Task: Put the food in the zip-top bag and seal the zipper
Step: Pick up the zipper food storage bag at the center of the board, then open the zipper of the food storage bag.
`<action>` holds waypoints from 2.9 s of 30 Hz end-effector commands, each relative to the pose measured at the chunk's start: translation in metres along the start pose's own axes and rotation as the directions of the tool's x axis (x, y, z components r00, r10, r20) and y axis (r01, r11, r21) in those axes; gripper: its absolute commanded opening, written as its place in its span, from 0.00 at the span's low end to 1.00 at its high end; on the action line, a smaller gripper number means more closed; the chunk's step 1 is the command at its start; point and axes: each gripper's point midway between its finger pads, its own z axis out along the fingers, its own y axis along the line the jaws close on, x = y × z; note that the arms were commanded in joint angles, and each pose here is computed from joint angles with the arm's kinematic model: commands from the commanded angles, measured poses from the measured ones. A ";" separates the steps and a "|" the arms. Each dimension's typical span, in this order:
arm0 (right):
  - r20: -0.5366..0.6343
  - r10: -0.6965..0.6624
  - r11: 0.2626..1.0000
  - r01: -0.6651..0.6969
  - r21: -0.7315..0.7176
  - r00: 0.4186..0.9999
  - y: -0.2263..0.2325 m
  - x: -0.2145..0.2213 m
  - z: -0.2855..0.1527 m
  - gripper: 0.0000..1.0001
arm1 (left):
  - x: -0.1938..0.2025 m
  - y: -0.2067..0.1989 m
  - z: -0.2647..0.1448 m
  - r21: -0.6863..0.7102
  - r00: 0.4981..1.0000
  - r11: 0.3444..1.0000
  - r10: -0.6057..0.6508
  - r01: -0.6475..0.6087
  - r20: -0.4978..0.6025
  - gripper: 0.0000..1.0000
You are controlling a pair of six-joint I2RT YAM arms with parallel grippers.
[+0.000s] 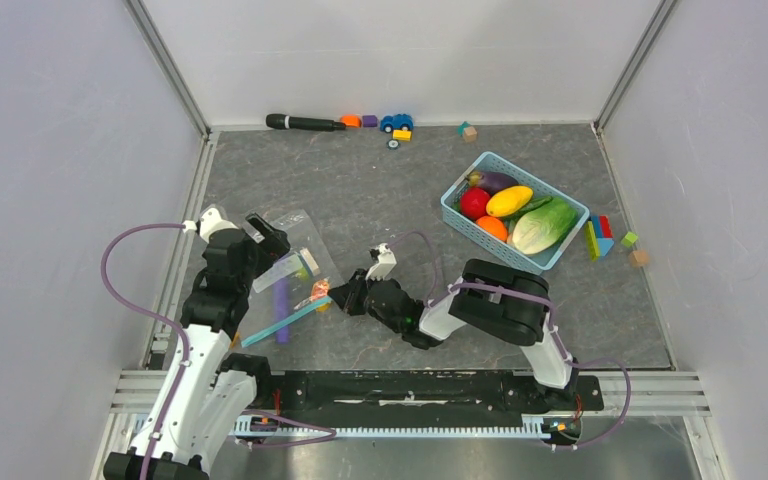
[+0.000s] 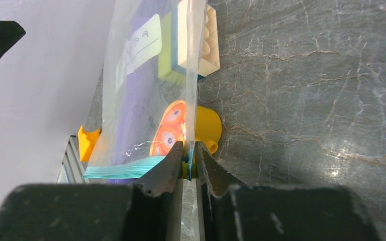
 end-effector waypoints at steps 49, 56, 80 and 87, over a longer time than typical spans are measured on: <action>-0.219 -0.507 0.715 0.549 0.434 0.834 -0.051 -0.221 -0.178 0.00 | 0.187 -0.170 -0.093 0.588 0.554 0.391 0.824 -0.708 0.119 1.00; -0.189 -0.504 0.752 0.536 0.383 0.843 -0.032 -0.228 -0.183 0.00 | 0.192 -0.177 -0.082 0.469 0.505 0.387 0.849 -0.794 0.154 1.00; -0.027 -0.307 0.891 0.297 0.343 0.951 0.001 -0.239 -0.186 0.00 | 0.231 -0.193 -0.095 0.647 0.691 0.429 0.689 -0.631 0.217 1.00; -0.022 -0.303 0.889 0.291 0.352 0.953 -0.003 -0.238 -0.187 0.00 | 0.221 -0.194 -0.077 0.547 0.708 0.510 0.664 -0.664 0.241 1.00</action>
